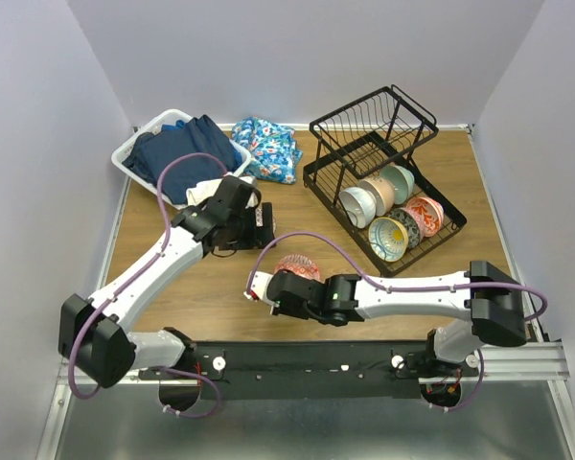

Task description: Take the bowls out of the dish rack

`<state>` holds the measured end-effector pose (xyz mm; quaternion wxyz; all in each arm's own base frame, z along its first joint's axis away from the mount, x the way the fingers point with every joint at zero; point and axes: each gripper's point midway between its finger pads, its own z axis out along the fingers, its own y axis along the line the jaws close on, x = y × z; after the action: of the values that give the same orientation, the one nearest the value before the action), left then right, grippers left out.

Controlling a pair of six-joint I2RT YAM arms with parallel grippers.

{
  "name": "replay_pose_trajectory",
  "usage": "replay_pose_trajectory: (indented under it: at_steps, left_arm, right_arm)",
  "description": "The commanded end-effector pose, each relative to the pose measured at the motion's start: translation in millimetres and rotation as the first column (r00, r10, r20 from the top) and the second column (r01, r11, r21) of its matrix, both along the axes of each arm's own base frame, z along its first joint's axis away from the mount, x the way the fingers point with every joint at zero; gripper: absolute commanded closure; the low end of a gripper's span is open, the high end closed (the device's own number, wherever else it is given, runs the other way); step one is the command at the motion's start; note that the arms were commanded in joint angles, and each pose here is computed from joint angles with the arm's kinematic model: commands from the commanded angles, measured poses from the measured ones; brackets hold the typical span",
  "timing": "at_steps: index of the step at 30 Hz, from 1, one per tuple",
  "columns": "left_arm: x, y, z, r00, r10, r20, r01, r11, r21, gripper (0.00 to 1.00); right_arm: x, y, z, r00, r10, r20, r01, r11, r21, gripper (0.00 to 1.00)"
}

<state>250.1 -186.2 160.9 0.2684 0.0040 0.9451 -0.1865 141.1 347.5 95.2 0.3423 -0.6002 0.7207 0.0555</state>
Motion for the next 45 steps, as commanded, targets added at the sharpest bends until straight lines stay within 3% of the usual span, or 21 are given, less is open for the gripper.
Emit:
replay_pose_trajectory:
  at_steps: [1,6,16,22,30,35,36,40,43,45]
  left_arm:
    - [-21.1,-11.6,-8.5,0.99,-0.106,-0.095,0.113,0.991,0.071,0.07]
    - [-36.1,-20.1,-29.2,0.967,-0.172,-0.186,0.205,0.963,0.175,0.14]
    - [-42.0,-38.6,-43.6,0.943,-0.238,-0.235,0.297,0.917,0.265,0.25]
    - [-44.9,-41.8,-53.3,0.935,-0.247,-0.255,0.32,0.897,0.304,0.48]
    - [-43.0,-40.5,-58.7,0.935,-0.244,-0.257,0.325,0.878,0.351,1.0]
    - [-35.0,-38.0,-49.1,0.95,-0.239,-0.202,0.3,0.879,0.371,1.0]
    - [-32.0,-38.8,-45.2,0.953,-0.242,-0.183,0.294,0.882,0.368,1.0]
    - [-20.5,-36.9,-26.9,0.968,-0.231,-0.1,0.251,0.895,0.368,1.0]
    - [-10.9,-35.0,-15.7,0.975,-0.215,-0.053,0.22,0.909,0.355,1.0]
    - [-2.4,-31.0,-11.1,0.981,-0.193,-0.028,0.191,0.918,0.346,1.0]
  right_arm:
    - [7.5,8.3,17.3,0.996,0.024,0.088,-0.022,1.0,-0.02,0.99]
    - [5.2,12.1,19.8,0.995,0.047,0.091,-0.045,0.998,-0.033,0.99]
    - [-1.9,15.6,14.9,0.994,0.079,0.074,-0.075,0.996,-0.053,0.99]
    - [-1.3,16.2,12.0,0.994,0.081,0.076,-0.075,0.995,-0.071,0.99]
    - [-2.0,15.8,8.1,0.994,0.078,0.078,-0.072,0.994,-0.08,0.99]
    - [-5.2,15.8,9.7,0.995,0.076,0.069,-0.072,0.996,-0.056,0.98]
    - [-5.9,15.6,12.9,0.996,0.067,0.066,-0.065,0.997,-0.041,0.95]
    - [-6.5,12.9,16.5,0.997,0.041,0.06,-0.04,0.999,-0.016,0.49]
    - [-5.4,9.9,17.8,0.998,0.009,0.058,-0.008,1.0,-0.011,0.3]
    - [-4.2,9.2,20.5,0.998,-0.028,0.054,0.028,1.0,0.003,0.24]
